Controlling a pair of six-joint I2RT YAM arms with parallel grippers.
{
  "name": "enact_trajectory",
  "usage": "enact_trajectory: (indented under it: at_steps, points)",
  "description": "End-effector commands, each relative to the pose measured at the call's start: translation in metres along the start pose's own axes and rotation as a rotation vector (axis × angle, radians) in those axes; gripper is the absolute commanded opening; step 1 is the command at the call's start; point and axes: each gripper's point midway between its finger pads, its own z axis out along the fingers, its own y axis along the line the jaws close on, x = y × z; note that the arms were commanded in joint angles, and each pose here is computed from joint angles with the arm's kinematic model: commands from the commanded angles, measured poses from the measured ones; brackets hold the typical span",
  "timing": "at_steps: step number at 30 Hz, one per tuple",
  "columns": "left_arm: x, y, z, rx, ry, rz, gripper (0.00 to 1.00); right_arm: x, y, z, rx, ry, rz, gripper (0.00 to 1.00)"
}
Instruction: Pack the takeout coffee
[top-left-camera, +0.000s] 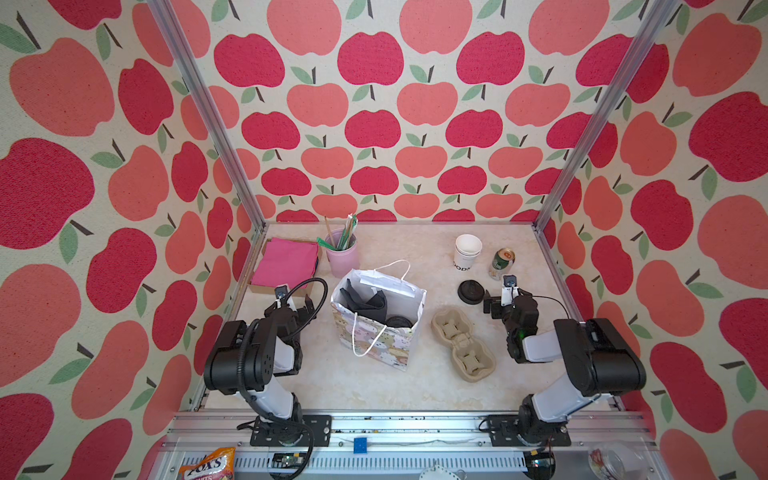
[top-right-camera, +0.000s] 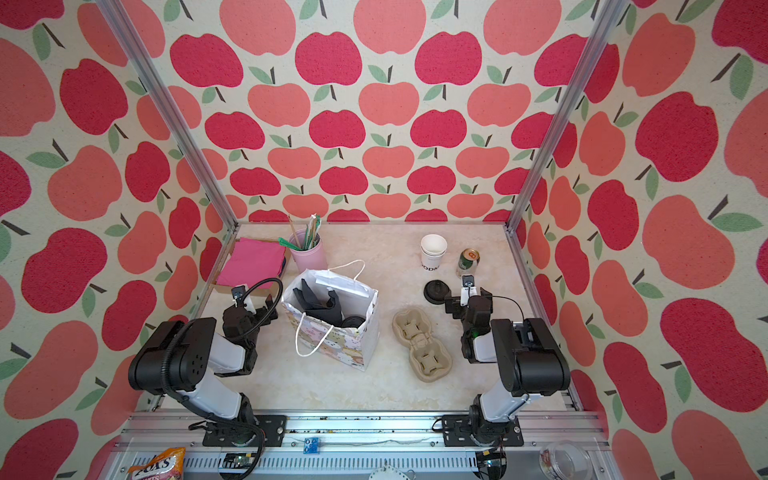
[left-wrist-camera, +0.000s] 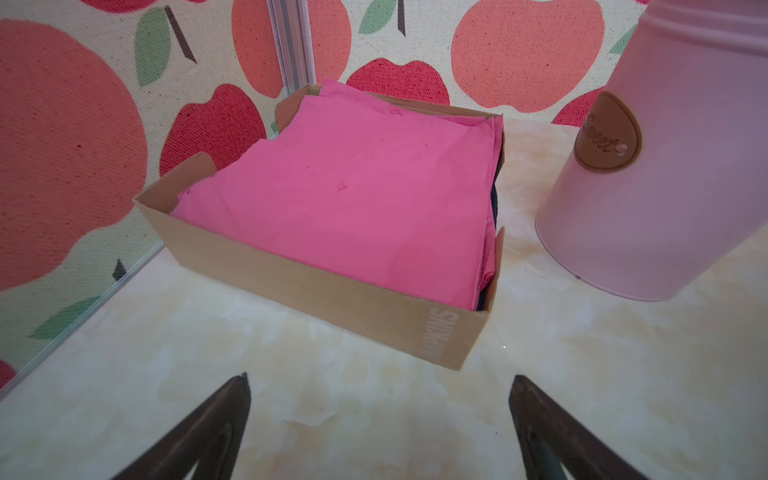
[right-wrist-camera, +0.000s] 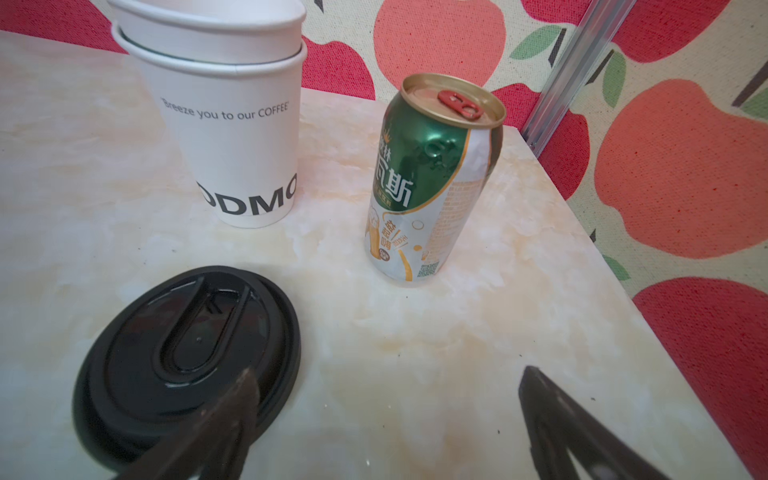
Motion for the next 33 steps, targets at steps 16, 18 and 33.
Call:
enact_trajectory:
  at_steps: [16, 18, 33]
  points:
    - [-0.03, -0.003, 0.029, -0.009, 0.021, 0.011, 0.99, -0.015, -0.009, 0.002, 0.053, -0.046, 0.01, 0.99]
    - [-0.03, -0.003, 0.03, -0.008, 0.024, 0.015, 0.99, -0.015, -0.009, 0.002, 0.055, -0.041, 0.011, 0.99]
    - [-0.029, -0.007, 0.03, -0.009, 0.025, 0.032, 0.99, -0.013, -0.014, 0.006, 0.065, -0.019, 0.029, 0.99]
